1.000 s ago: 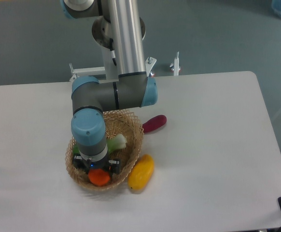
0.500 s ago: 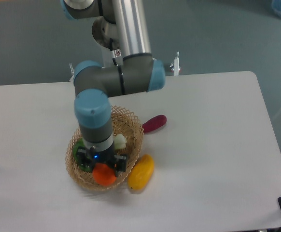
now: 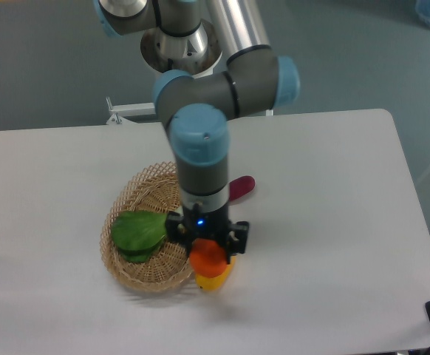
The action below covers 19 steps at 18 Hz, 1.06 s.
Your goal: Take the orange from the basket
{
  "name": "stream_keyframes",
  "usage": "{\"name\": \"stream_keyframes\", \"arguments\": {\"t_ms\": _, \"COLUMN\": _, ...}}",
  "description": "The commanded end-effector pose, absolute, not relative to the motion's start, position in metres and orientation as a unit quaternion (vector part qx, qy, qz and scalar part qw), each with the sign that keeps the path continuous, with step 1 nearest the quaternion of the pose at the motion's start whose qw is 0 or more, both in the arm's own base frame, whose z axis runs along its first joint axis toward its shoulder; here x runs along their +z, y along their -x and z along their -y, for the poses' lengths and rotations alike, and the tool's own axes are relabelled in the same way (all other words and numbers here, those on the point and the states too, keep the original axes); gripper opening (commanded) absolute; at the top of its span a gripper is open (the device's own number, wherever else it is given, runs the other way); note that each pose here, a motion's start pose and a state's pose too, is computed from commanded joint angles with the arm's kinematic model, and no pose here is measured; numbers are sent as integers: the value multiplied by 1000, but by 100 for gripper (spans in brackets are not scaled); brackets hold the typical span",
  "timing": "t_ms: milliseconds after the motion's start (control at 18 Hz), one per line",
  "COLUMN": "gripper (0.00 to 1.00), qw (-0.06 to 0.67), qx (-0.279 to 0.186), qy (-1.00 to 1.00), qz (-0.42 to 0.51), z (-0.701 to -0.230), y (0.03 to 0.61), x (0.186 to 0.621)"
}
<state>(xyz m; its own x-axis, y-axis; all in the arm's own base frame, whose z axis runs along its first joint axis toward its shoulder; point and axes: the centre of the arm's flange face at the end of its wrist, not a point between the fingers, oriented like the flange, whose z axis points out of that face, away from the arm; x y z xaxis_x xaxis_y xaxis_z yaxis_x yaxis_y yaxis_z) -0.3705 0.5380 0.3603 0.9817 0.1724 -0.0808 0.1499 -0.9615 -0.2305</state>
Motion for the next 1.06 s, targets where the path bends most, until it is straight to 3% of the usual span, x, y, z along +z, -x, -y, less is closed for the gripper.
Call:
{"name": "stream_keyframes", "arguments": {"t_ms": 444, "gripper": 72, "qw": 98, "qx": 43, "qy": 993, "qz": 39, "z": -479, "y": 424, "x": 373}}
{"name": "stream_keyframes", "arguments": {"t_ms": 1056, "gripper": 71, "qw": 97, "qx": 46, "qy": 994, "qz": 29, "z": -470, "y": 435, "x": 373}}
